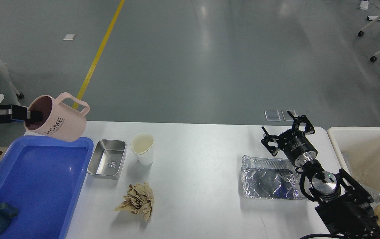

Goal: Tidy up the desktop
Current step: 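Lift the pink mug with the left gripper, then lower the pink mug into the blue tray and release it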

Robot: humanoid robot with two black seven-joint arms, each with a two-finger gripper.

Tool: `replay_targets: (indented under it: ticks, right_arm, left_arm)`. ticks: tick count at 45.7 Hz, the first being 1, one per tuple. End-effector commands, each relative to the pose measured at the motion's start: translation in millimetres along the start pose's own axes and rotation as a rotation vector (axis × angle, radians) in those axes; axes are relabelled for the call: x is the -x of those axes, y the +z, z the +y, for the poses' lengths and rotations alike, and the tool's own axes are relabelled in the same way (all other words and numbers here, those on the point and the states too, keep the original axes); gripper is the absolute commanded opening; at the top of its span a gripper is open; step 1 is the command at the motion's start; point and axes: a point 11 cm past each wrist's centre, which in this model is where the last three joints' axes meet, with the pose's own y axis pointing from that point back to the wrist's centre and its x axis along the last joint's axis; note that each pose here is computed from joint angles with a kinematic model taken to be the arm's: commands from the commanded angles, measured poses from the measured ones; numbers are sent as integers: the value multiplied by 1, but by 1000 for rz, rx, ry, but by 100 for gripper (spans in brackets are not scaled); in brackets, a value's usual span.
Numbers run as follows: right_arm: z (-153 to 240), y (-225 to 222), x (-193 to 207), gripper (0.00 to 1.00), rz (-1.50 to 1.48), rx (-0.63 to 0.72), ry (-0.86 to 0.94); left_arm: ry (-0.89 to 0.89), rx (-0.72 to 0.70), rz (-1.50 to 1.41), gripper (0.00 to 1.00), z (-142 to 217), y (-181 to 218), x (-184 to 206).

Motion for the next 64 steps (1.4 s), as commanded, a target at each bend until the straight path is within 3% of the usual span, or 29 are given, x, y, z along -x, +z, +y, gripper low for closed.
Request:
replay_targets:
  ticks: [1,21,41,56,64]
  right_arm:
    - [0,0,-1,100,0,0,2]
    - [0,1,0,100,-1,1,0]
    - [2,2,-5,100,-3,2,16]
    - [3,1,-7,100,-1,3,20]
    - [3,1,-7,100,2,3,20]
  left_arm:
    - [18,-92,49,4,13,-28,0]
    - [-81,-288,178,4,-20,-115,76]
    - [-204,-385,208,4,-46,-156,171]
    - [-238,-363,209,5,-71,-154,198]
    - [-260,-360,215,15,-76,-153,208]
